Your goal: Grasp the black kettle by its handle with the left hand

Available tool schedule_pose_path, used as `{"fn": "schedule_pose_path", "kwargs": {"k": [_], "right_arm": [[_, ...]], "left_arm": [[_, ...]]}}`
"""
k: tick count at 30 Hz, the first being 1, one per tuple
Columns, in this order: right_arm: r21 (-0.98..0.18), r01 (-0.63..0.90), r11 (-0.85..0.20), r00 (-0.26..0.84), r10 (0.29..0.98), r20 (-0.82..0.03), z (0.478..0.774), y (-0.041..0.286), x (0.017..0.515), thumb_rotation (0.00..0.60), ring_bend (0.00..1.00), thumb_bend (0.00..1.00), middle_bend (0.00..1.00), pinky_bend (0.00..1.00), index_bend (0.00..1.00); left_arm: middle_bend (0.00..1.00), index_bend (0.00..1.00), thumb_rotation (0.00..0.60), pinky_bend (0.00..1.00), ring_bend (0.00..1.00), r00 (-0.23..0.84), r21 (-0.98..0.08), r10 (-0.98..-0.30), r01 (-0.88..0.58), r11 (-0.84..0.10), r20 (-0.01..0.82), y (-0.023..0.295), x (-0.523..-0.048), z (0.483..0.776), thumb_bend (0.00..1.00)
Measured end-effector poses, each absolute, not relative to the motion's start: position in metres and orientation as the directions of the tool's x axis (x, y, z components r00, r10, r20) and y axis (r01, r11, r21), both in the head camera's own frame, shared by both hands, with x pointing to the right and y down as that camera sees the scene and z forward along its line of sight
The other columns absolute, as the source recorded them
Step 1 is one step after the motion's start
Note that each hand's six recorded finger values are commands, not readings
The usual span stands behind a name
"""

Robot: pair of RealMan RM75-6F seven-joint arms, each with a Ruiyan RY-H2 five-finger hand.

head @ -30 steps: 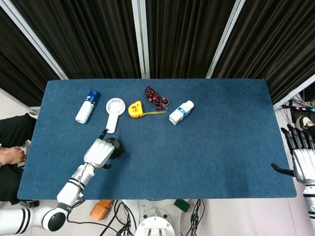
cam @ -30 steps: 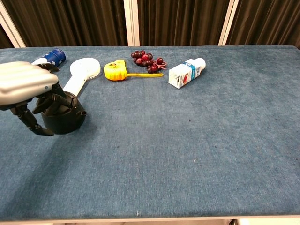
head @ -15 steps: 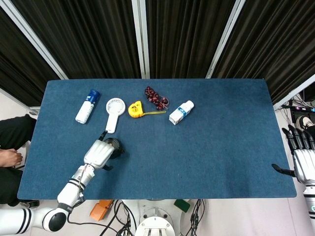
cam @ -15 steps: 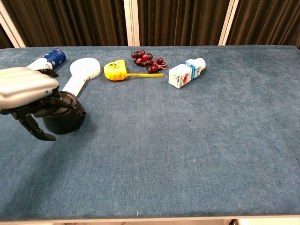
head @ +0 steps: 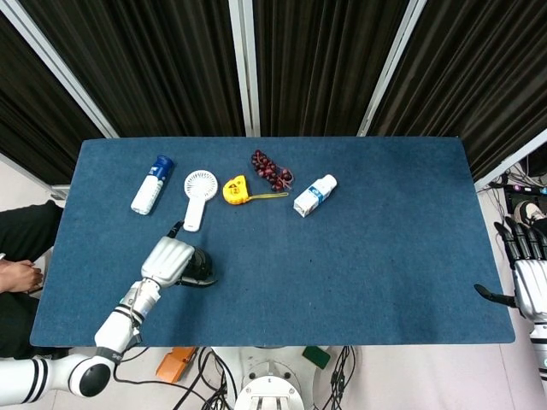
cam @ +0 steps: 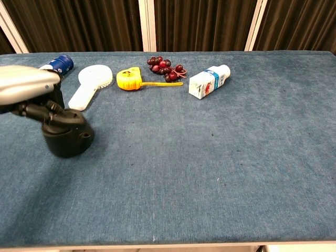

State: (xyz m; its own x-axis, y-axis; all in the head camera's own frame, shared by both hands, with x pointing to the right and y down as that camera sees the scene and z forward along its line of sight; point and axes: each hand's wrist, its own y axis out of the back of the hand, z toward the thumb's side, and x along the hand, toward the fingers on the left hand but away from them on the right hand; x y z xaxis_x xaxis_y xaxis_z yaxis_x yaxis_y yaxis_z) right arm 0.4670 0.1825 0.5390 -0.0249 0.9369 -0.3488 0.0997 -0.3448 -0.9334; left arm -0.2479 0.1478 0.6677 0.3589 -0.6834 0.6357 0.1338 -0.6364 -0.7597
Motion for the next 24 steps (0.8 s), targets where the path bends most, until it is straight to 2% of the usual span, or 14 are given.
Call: {"fn": "schedule_pose_path", "kwargs": {"k": [3, 8, 11, 14, 21, 22, 24], "right_arm": [[-0.935, 0.102, -0.340, -0.031, 0.938, -0.345, 0.538, 0.182, 0.469, 0.600, 0.00, 0.00, 0.00, 0.00, 0.00], [-0.940, 0.103, -0.324, -0.033, 0.944, -0.329, 0.533, 0.180, 0.472, 0.600, 0.00, 0.00, 0.00, 0.00, 0.00], [-0.945, 0.104, -0.309, -0.035, 0.949, -0.314, 0.529, 0.178, 0.473, 0.600, 0.00, 0.00, 0.00, 0.00, 0.00], [-0.949, 0.107, -0.297, -0.034, 0.953, -0.302, 0.524, 0.176, 0.474, 0.600, 0.00, 0.00, 0.00, 0.00, 0.00], [-0.957, 0.103, -0.272, -0.016, 0.961, -0.275, 0.514, 0.173, 0.472, 0.600, 0.00, 0.00, 0.00, 0.00, 0.00], [-0.956, 0.103, -0.274, -0.013, 0.961, -0.277, 0.514, 0.173, 0.471, 0.600, 0.00, 0.00, 0.00, 0.00, 0.00], [-0.955, 0.104, -0.276, -0.011, 0.960, -0.279, 0.514, 0.174, 0.470, 0.600, 0.00, 0.00, 0.00, 0.00, 0.00]], "left_arm": [[1.00, 1.00, 0.021, 0.08, 0.96, 0.357, -0.776, -0.705, 0.102, -0.623, 0.613, 0.141, -0.251, 0.664, 0.00], [1.00, 1.00, 0.009, 0.22, 0.97, 0.334, -0.806, -0.746, 0.083, -0.586, 0.576, 0.132, -0.260, 0.655, 0.01], [1.00, 1.00, 0.006, 0.34, 0.98, 0.316, -0.821, -0.767, 0.077, -0.565, 0.558, 0.128, -0.265, 0.651, 0.06], [1.00, 1.00, 0.009, 0.41, 0.99, 0.296, -0.836, -0.788, 0.077, -0.544, 0.540, 0.124, -0.270, 0.647, 0.10], [1.00, 1.00, 0.041, 0.51, 1.00, 0.237, -0.856, -0.825, 0.066, -0.514, 0.513, 0.116, -0.282, 0.643, 0.16], [1.00, 1.00, 0.053, 0.52, 1.00, 0.230, -0.857, -0.829, 0.066, -0.510, 0.511, 0.115, -0.283, 0.644, 0.18], [1.00, 1.00, 0.130, 0.52, 1.00, 0.215, -0.859, -0.833, 0.068, -0.508, 0.510, 0.114, -0.286, 0.645, 0.20]]}}
